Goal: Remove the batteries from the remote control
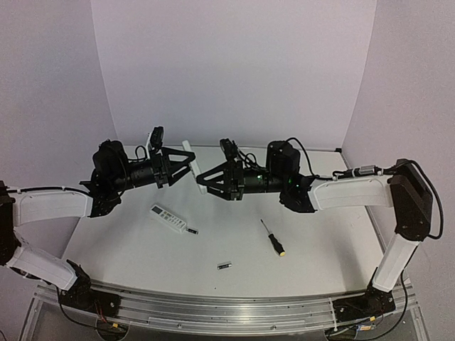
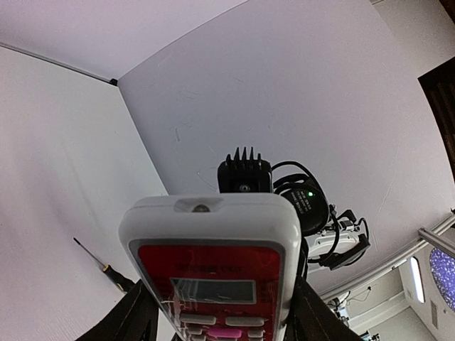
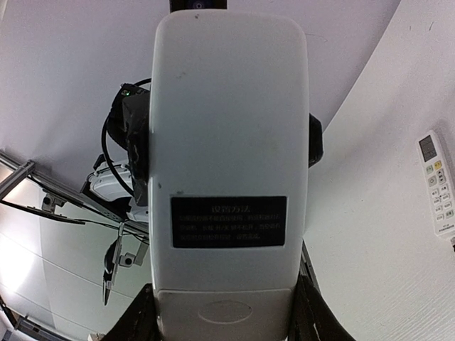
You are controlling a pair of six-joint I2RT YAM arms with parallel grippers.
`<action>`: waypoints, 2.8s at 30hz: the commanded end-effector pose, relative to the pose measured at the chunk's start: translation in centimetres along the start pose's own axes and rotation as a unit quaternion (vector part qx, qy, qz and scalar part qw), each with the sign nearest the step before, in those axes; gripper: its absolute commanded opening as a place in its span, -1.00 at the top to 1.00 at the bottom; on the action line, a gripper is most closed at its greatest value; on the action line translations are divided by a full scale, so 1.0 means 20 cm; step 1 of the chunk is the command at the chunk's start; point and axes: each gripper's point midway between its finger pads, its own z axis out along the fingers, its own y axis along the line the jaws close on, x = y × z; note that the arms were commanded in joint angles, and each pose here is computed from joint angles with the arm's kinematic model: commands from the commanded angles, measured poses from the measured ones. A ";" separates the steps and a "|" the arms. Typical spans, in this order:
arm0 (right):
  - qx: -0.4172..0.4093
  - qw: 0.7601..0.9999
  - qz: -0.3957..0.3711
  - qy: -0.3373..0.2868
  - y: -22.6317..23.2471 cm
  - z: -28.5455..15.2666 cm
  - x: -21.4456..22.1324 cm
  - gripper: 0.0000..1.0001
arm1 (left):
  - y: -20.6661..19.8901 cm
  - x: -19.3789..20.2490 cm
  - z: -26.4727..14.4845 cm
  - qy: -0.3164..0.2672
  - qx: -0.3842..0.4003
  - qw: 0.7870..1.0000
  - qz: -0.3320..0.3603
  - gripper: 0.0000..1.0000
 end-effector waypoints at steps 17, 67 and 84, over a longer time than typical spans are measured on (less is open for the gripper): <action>0.592 0.796 -0.090 -0.092 -0.54 -1.13 0.21 -0.74 | 0.95 -0.21 -0.46 0.025 -0.564 0.825 0.013 0.76; 0.381 0.830 -0.324 0.246 -0.65 -0.15 0.31 -0.79 | 0.78 -0.31 -0.94 -0.124 -0.615 0.779 -0.013 -0.99; 0.330 0.839 -0.345 0.261 -1.17 0.47 0.27 -0.62 | 0.54 -0.12 -1.14 -0.172 -0.561 0.810 -0.021 -0.99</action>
